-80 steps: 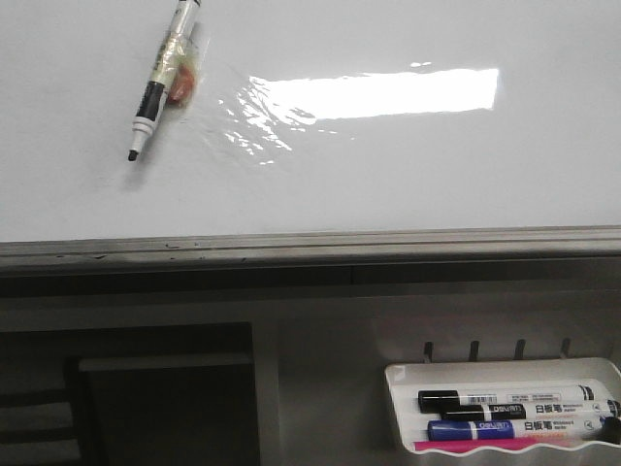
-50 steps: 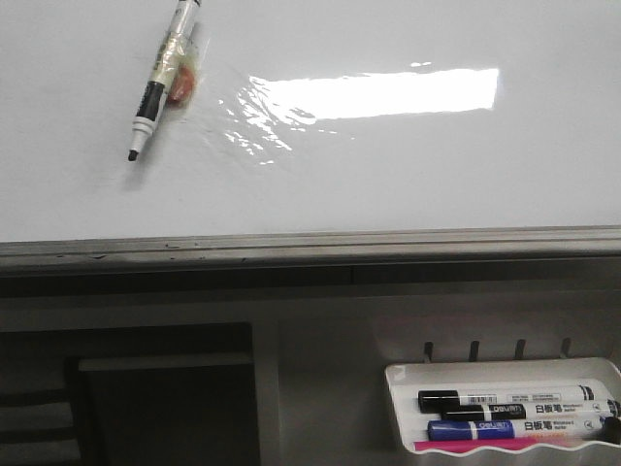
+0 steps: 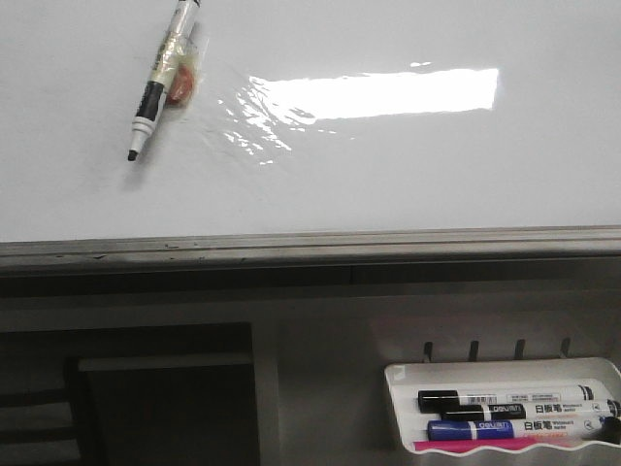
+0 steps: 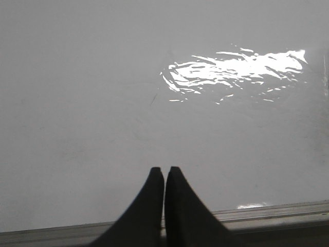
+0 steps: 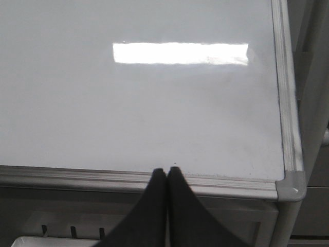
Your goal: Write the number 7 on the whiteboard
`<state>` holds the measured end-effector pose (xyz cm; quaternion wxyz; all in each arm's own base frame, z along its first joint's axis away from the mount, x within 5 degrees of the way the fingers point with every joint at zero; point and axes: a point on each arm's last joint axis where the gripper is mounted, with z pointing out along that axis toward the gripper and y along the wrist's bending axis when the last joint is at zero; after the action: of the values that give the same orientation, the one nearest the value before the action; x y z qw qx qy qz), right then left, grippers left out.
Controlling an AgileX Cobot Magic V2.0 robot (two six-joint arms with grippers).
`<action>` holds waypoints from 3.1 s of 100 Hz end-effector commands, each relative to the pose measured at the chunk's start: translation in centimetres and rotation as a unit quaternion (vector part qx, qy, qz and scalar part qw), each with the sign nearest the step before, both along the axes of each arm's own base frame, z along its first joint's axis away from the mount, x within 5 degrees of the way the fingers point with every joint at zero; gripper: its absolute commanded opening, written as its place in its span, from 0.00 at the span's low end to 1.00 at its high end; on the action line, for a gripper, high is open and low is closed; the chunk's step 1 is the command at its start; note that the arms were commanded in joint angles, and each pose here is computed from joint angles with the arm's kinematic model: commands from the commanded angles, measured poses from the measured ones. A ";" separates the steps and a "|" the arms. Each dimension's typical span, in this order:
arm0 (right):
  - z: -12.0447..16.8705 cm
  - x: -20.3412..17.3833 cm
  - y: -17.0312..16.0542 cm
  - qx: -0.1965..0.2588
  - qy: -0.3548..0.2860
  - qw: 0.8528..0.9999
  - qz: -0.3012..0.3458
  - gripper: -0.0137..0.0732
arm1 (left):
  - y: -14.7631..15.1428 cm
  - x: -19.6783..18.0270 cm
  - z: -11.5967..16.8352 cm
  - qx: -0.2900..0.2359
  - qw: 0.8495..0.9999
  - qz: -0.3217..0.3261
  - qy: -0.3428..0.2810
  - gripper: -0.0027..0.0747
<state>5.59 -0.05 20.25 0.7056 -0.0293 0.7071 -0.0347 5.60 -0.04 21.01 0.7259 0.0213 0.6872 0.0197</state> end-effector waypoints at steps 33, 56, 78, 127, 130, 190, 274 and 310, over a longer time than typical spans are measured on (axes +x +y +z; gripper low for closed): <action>0.0 0.0 0.0 -0.003 -0.046 0.999 0.002 0.08 | 0.0 -0.1 -0.4 -0.009 0.999 0.001 -0.032 0.01; 0.1 -0.1 0.0 0.048 -0.054 0.997 0.003 0.08 | 0.1 -0.1 -0.4 -0.057 0.998 -0.002 -0.031 0.01; 0.3 -0.1 -0.1 0.143 -0.065 0.988 0.004 0.08 | 0.1 -0.1 -0.4 -0.179 0.983 -0.008 -0.031 0.01; 2.2 -0.1 0.5 0.228 -0.010 0.973 0.029 0.10 | -0.5 -0.3 2.0 -0.304 0.951 -0.050 -0.003 0.01; 2.6 -0.1 0.6 0.221 0.000 0.975 0.031 0.10 | -0.8 -0.3 2.6 -0.295 0.954 -0.057 0.012 0.01; 9.5 3.8 1.9 0.162 0.160 0.971 0.077 0.10 | -3.4 3.5 11.4 -0.159 0.960 -0.171 0.158 0.01; 9.2 3.7 2.3 0.173 0.181 0.964 0.093 0.68 | -10.0 11.3 9.2 -0.120 0.957 -0.221 0.142 0.64; 9.2 3.7 2.3 0.173 0.180 0.964 0.092 0.68 | -13.5 15.8 7.6 -0.075 0.965 -0.204 0.146 0.61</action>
<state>8.83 2.29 27.80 0.5224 0.0197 0.8376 0.1588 20.30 -12.96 26.80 0.5609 0.1106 0.7982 -0.1896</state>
